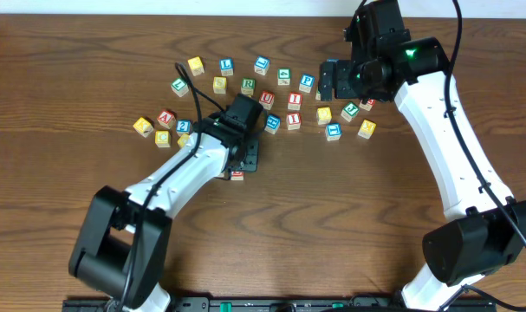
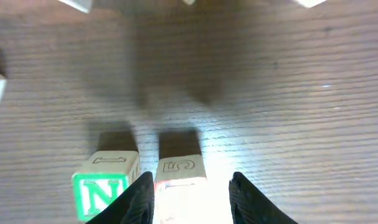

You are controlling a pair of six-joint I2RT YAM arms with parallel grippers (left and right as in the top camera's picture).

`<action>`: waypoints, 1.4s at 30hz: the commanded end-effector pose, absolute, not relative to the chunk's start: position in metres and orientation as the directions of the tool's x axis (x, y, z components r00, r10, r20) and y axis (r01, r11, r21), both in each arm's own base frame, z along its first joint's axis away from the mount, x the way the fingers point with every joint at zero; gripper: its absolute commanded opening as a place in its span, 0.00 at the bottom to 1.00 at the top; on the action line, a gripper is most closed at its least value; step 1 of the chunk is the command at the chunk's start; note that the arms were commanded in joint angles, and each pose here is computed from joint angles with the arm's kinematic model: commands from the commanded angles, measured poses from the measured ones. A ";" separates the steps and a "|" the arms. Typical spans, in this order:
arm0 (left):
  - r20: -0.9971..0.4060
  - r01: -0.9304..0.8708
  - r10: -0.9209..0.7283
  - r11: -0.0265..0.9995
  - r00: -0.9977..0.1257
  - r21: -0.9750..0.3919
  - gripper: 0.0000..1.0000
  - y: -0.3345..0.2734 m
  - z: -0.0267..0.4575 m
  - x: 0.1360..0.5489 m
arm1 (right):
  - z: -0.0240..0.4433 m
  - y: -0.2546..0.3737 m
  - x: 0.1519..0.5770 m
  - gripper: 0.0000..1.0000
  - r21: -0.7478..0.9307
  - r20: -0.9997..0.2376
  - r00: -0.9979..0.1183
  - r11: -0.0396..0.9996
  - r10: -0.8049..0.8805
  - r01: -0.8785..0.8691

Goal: Spell out NEURIPS
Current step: 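Lower the E block right of the N block and open the gripper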

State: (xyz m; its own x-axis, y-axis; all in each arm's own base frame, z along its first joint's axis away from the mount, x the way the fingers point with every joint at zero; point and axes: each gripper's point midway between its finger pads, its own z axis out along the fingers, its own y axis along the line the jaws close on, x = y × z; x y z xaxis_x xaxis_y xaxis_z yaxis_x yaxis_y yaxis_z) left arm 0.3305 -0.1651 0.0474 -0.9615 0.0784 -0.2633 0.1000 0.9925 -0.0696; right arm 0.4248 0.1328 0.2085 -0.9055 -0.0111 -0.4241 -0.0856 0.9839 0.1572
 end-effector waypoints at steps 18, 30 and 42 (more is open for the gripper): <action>-0.219 0.205 0.183 0.975 -0.958 -0.082 0.34 -0.194 0.045 0.302 | 0.220 0.137 0.425 0.99 0.159 -0.451 -0.892 0.981 -0.027 -0.110; -0.185 0.218 0.206 0.975 -0.961 -0.048 0.34 -0.190 0.025 0.300 | 0.220 0.138 0.424 0.99 0.159 -0.452 -0.892 0.981 -0.030 -0.114; -0.176 0.293 0.278 0.954 -0.944 -0.069 0.34 -0.195 0.022 0.298 | 0.220 0.140 0.424 0.99 0.159 -0.451 -0.892 0.980 -0.034 -0.118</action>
State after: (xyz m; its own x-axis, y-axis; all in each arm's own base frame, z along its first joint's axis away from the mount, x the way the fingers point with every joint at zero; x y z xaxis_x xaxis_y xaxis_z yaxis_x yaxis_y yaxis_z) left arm 0.3040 -0.1967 0.0326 -0.9507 0.2301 -0.2079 0.2496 0.9656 -0.0729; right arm 0.4247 0.1331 0.2085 -0.9056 -0.0114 -0.4241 -0.0860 0.9838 0.1573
